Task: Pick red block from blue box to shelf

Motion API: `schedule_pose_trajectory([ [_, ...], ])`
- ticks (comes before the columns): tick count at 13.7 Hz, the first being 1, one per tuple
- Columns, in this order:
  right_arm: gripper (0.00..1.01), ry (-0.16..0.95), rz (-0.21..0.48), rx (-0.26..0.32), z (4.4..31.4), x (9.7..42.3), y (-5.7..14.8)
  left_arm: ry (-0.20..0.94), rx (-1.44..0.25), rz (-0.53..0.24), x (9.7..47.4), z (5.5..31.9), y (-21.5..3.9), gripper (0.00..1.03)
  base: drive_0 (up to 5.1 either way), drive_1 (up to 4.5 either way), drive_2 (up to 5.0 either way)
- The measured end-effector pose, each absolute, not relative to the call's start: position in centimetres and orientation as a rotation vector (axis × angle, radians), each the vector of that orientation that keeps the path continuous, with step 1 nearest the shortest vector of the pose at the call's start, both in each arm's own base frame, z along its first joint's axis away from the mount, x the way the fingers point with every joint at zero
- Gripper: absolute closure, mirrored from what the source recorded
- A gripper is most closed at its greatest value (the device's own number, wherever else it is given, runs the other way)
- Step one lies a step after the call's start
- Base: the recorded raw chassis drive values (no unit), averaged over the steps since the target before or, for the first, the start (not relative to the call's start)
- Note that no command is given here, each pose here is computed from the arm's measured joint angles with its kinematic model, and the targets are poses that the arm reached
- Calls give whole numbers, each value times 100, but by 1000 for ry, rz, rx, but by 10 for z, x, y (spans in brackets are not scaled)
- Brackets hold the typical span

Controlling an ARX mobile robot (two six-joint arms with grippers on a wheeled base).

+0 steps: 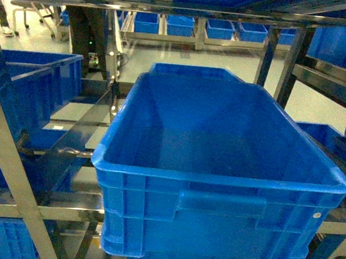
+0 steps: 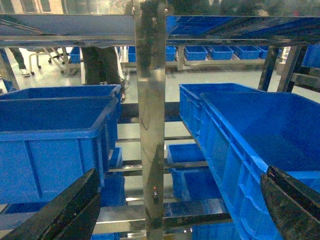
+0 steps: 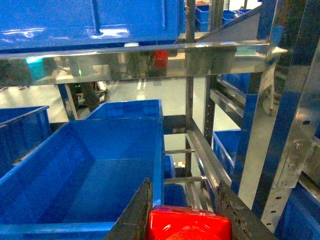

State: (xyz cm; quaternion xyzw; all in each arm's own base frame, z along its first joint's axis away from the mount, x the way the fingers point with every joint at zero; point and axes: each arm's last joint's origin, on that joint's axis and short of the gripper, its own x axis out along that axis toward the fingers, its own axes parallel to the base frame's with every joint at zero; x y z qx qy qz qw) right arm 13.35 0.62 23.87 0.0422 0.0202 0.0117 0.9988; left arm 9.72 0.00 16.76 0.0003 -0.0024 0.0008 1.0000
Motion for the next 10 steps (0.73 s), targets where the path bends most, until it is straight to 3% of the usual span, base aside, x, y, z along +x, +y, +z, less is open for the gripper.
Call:
schedule_pose_trajectory([
  [10, 73, 41, 23, 84, 239, 134, 6, -5, 1, 2, 97, 168, 0, 5, 0, 0, 0],
])
